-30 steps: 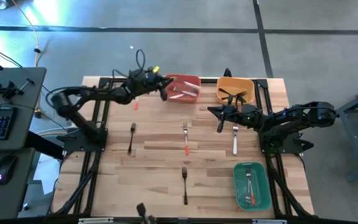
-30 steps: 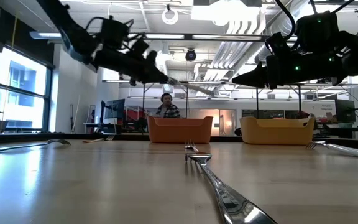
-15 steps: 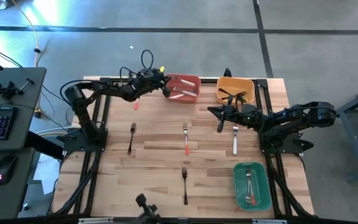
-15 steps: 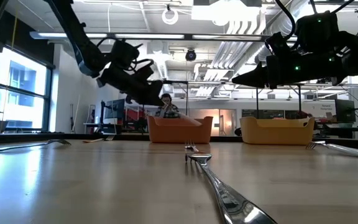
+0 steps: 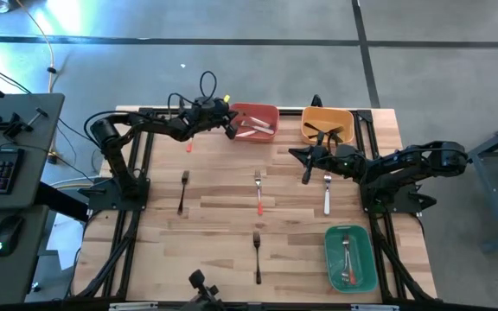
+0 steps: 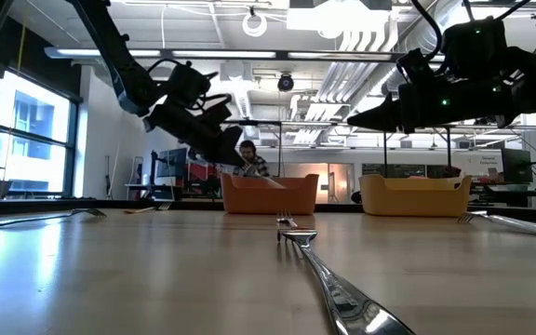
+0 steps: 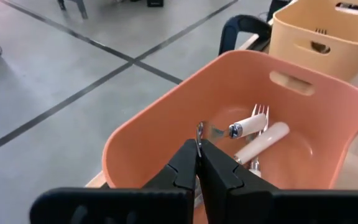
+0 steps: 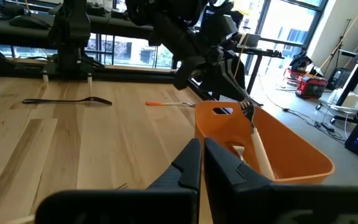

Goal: Sort silverware by color (type)
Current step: Put the white fork into the orange bin, then put the orange fork into the green bin

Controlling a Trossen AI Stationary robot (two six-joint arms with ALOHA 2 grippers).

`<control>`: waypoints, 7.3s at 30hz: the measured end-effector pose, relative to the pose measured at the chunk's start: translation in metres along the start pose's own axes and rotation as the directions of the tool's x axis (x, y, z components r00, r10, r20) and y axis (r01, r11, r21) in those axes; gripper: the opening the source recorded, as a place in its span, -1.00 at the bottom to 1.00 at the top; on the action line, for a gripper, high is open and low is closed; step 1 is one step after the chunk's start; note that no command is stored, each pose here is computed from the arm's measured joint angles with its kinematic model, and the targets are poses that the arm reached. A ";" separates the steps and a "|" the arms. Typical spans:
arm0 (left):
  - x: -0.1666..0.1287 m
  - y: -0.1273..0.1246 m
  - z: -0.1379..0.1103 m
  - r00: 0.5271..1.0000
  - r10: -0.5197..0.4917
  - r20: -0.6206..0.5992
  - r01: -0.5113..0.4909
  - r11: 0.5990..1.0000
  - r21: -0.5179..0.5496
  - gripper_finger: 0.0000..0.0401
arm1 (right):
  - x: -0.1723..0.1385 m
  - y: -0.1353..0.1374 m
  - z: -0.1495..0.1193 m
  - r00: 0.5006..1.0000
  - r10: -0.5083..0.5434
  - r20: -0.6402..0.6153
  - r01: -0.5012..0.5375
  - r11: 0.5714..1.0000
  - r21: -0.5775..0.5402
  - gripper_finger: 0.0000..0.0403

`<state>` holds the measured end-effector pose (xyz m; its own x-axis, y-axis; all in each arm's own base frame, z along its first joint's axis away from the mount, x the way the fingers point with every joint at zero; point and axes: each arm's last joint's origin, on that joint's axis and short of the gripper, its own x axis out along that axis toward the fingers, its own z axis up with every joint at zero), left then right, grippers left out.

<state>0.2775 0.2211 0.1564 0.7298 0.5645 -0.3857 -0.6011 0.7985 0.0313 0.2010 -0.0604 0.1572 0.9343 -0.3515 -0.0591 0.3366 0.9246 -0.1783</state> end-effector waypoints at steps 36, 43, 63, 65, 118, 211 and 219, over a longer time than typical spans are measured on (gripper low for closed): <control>-0.085 -0.024 -0.029 0.926 -0.172 0.335 0.092 0.966 0.240 -0.99 | 0.000 0.001 -0.004 0.999 -0.005 -0.047 0.004 1.000 -0.012 -1.00; -0.103 -0.029 -0.043 0.899 -0.237 0.368 0.115 0.939 0.325 -1.00 | 0.009 0.008 0.001 0.992 -0.023 -0.121 0.018 0.999 -0.045 -1.00; -0.111 -0.024 -0.056 0.804 -0.508 0.310 0.362 0.830 0.424 -1.00 | 0.099 0.092 0.026 0.834 0.107 -0.542 -0.090 0.994 0.058 -0.65; -0.111 -0.020 -0.057 0.808 -0.501 0.310 0.361 0.837 0.412 -1.00 | 0.111 0.099 0.028 0.804 0.108 -0.584 -0.059 0.993 0.102 -0.54; -0.116 0.001 -0.071 0.837 -0.475 0.273 0.379 0.861 0.338 -1.00 | 0.146 0.136 0.003 0.439 -0.049 -0.897 0.220 0.974 0.054 -0.30; -0.121 0.016 -0.077 0.804 -0.538 0.254 0.481 0.839 0.254 -1.00 | 0.089 0.167 0.021 0.311 0.127 -0.942 -0.059 0.992 0.114 -0.94; -0.121 0.016 -0.077 0.804 -0.537 0.254 0.481 0.839 0.254 -1.00 | 0.075 0.169 0.045 0.348 0.156 -0.925 -0.096 0.987 0.130 -1.00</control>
<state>0.1540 0.1493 0.1327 0.9926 0.0780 -0.0929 -0.0712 0.9946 0.0751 0.3337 0.0764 0.1671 0.2690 -0.1140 -0.9564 0.2573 0.9654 -0.0427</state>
